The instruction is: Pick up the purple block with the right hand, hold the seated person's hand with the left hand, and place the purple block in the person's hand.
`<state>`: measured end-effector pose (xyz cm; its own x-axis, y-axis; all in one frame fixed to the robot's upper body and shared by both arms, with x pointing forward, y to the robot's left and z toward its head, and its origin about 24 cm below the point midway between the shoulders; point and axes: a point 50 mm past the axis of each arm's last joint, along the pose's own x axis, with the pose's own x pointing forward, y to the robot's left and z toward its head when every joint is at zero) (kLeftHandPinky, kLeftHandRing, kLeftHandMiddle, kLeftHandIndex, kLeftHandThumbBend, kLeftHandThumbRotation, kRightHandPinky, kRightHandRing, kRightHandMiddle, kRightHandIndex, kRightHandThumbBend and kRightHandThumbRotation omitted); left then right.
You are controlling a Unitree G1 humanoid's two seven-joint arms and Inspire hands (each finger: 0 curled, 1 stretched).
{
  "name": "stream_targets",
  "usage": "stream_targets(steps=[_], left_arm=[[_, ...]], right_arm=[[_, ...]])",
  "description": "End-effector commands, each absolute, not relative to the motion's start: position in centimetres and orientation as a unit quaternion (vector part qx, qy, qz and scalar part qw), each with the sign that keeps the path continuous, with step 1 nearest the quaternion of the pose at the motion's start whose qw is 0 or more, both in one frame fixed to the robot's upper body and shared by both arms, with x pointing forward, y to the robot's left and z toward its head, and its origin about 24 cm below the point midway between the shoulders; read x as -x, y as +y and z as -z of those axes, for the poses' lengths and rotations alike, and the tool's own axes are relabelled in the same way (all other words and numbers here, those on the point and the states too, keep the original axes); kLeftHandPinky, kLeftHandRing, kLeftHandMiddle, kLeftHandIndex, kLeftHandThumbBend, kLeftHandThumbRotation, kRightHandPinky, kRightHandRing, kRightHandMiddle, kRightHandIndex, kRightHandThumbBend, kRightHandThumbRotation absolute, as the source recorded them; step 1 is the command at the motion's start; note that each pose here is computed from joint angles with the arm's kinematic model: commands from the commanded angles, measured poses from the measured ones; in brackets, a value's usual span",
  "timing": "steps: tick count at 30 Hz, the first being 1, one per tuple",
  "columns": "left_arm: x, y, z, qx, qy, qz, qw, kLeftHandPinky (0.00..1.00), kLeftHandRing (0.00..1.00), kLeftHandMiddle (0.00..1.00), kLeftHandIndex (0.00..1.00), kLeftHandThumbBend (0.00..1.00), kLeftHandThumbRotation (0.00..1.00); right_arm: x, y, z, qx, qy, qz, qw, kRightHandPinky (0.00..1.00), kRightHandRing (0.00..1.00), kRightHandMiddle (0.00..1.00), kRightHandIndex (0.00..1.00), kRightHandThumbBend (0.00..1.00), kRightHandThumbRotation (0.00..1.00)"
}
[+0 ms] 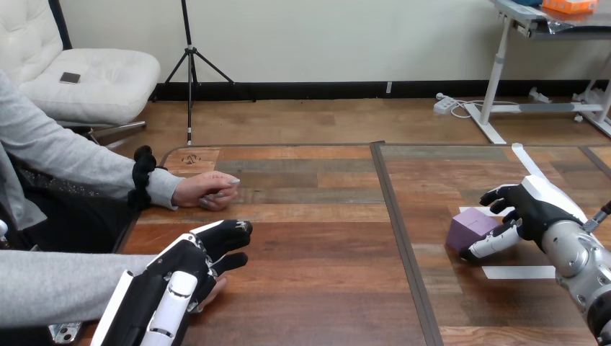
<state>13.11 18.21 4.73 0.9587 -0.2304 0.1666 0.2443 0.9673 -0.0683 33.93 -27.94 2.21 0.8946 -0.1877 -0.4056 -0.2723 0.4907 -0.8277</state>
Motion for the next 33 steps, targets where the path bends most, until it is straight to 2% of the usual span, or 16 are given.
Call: stream_targets(steps=[1,10,17,33], left_arm=[[-14.07,18.03,-5.9,0.045,-0.119,0.123,0.984,0.8,0.83,0.79,0.7,0.53,0.84],[-14.07,18.05,-5.84,0.047,-0.12,0.126,0.984,0.81,0.83,0.8,0.71,0.51,0.84],[-14.08,18.06,-5.78,0.047,-0.122,0.127,0.983,0.81,0.84,0.8,0.71,0.5,0.84],[-14.02,18.01,-5.89,0.045,-0.119,0.125,0.984,0.79,0.83,0.79,0.71,0.52,0.83]], right_arm=[[-35.09,-26.65,-3.25,0.502,0.202,-0.032,0.84,0.65,0.78,0.82,0.8,1.0,0.13],[-35.08,-26.41,-3.08,0.497,0.203,-0.032,0.843,0.66,0.78,0.82,0.8,1.0,0.14],[-35.0,-26.26,-2.93,0.495,0.199,-0.033,0.845,0.62,0.76,0.81,0.79,0.99,0.12],[-34.96,-25.86,-2.6,0.495,0.199,-0.034,0.845,0.65,0.77,0.8,0.79,0.98,0.15]])
